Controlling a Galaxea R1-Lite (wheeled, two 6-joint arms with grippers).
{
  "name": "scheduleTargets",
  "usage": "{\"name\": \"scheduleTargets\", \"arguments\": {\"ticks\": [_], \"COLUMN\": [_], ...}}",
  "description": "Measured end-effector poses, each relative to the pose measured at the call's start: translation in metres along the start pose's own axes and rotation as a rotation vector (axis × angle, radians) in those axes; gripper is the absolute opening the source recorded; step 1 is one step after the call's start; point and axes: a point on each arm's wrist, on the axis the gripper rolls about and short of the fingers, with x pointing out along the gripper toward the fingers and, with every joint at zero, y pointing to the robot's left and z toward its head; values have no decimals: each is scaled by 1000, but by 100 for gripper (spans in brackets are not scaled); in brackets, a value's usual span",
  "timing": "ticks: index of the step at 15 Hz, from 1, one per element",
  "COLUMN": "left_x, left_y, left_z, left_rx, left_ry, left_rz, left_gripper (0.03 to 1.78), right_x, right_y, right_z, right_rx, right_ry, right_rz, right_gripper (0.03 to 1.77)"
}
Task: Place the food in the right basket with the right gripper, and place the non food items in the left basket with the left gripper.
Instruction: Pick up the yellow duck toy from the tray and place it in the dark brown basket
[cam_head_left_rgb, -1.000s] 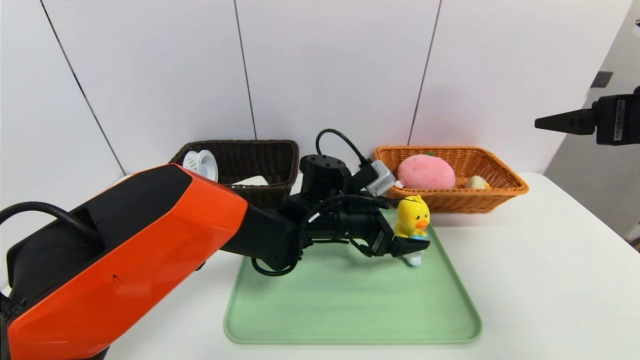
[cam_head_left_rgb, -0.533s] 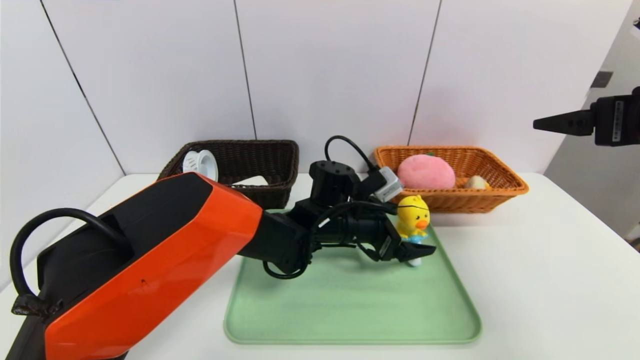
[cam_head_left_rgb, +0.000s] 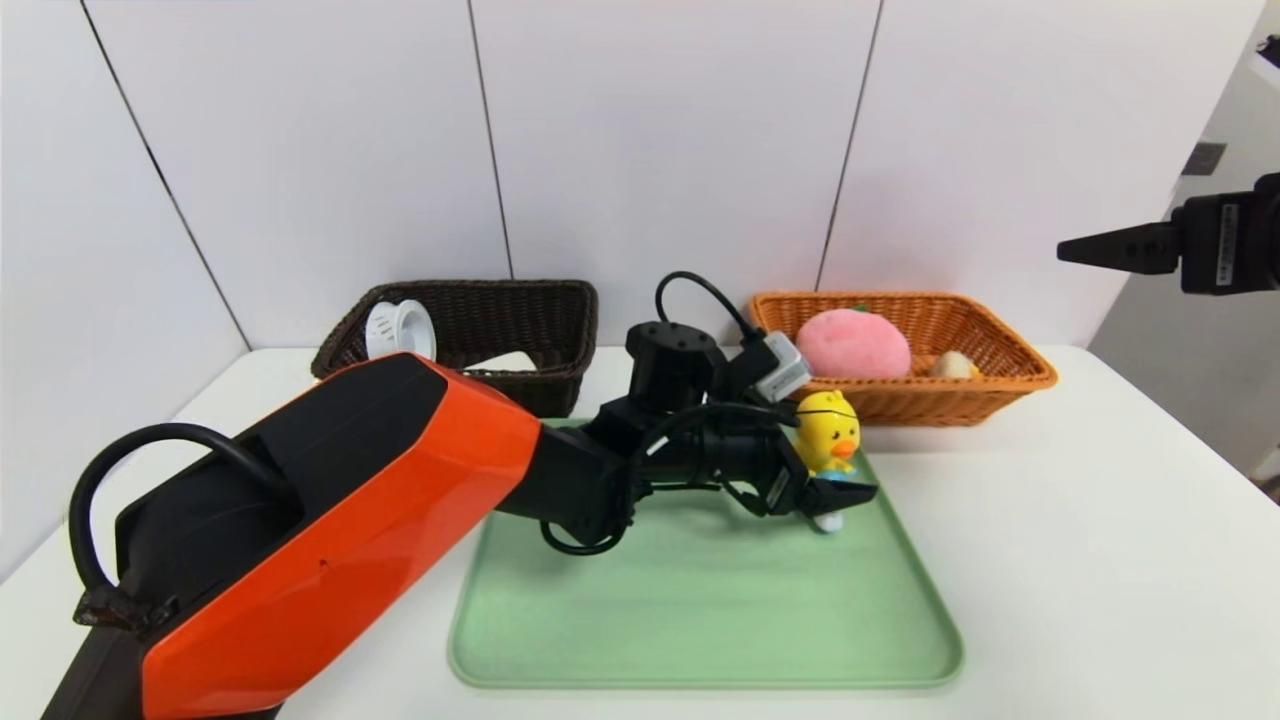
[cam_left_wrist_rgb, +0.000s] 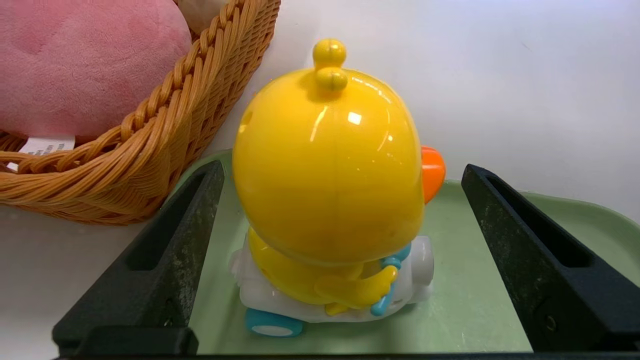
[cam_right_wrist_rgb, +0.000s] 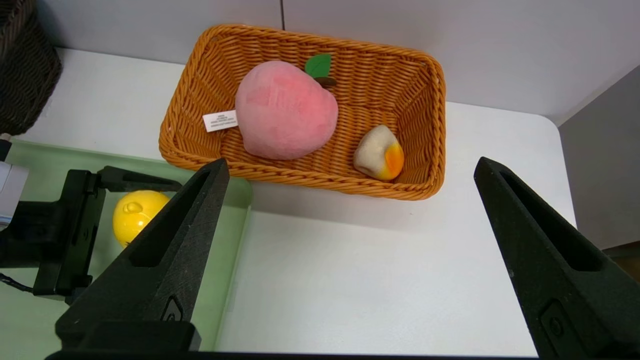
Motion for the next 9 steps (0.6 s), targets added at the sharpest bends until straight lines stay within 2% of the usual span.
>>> {"name": "scheduleTargets", "arguments": {"ticks": [9], "left_x": [11], "left_y": [2], "left_z": [-5], "left_rx": [2], "left_ry": [-8], "left_rz": [-5], "left_gripper": [169], "right_x": [2], "right_y": [3], "right_z": [-1], "right_rx": [-3], "right_ry": [6], "right_rz": [13], "right_gripper": [169]}}
